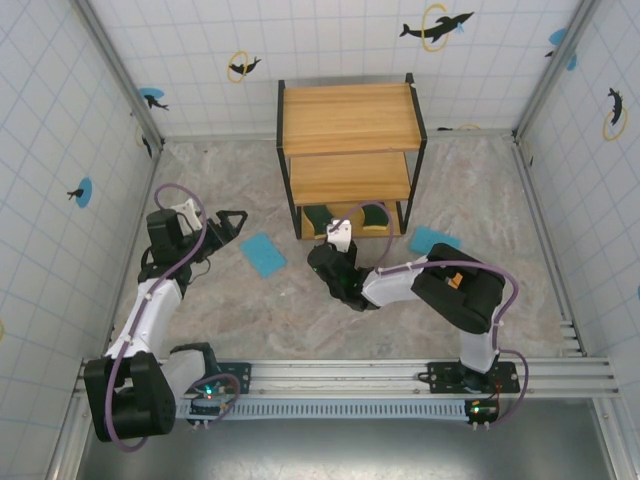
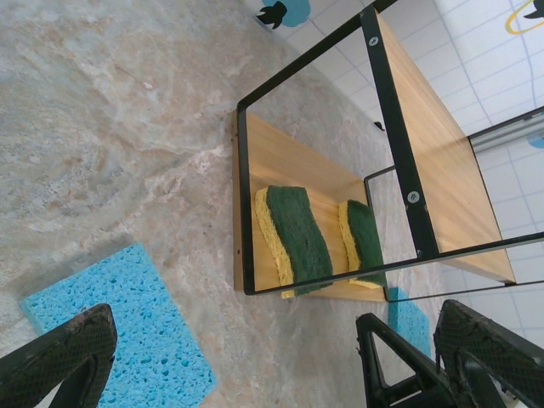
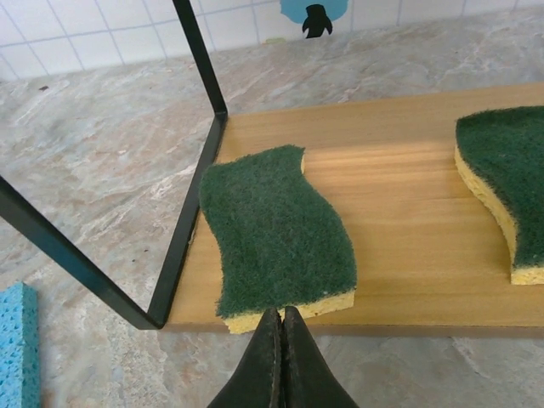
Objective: Place and organize the cleaning sponges onto the shelf
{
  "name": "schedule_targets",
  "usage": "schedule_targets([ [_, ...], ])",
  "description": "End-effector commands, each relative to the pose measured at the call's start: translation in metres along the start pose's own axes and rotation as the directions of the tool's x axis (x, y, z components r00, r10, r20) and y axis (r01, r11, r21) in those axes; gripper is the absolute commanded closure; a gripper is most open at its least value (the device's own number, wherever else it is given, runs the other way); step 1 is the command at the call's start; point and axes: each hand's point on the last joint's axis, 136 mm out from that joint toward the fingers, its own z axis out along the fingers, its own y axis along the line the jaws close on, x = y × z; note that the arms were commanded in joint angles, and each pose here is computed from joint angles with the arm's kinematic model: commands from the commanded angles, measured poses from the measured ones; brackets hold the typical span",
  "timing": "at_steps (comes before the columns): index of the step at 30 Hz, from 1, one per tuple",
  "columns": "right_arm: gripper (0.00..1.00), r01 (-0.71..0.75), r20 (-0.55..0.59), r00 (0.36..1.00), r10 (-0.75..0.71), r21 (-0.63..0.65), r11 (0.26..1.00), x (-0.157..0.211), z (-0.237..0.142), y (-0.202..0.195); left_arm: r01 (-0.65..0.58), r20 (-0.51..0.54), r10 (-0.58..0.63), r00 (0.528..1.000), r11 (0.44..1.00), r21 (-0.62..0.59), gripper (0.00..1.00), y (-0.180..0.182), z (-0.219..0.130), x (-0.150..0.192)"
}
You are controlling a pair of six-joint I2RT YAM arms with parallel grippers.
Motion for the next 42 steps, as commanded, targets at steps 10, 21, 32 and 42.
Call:
schedule_targets([
  [10,1.00,-0.129,-0.017,0.992,0.128,-0.086,0.988,0.010,0.013,-0.006,0.001,-0.007,-0.001,1.000,1.000,0.006,0.02,0.001,0.000,0.003],
  [21,1.00,-0.151,-0.060,0.988,0.145,-0.124,0.981,0.026,0.026,0.001,0.004,-0.011,-0.004,1.000,1.000,0.001,0.02,0.003,0.001,0.004],
  [32,1.00,-0.166,-0.090,0.984,0.154,-0.140,0.976,0.036,0.038,0.003,0.007,-0.012,-0.007,1.000,1.000,-0.001,0.02,0.004,0.002,0.003],
  [42,1.00,-0.180,-0.106,0.981,0.164,-0.165,0.970,0.041,0.046,0.006,0.006,-0.012,-0.007,1.000,1.000,-0.003,0.02,0.004,0.002,0.002],
])
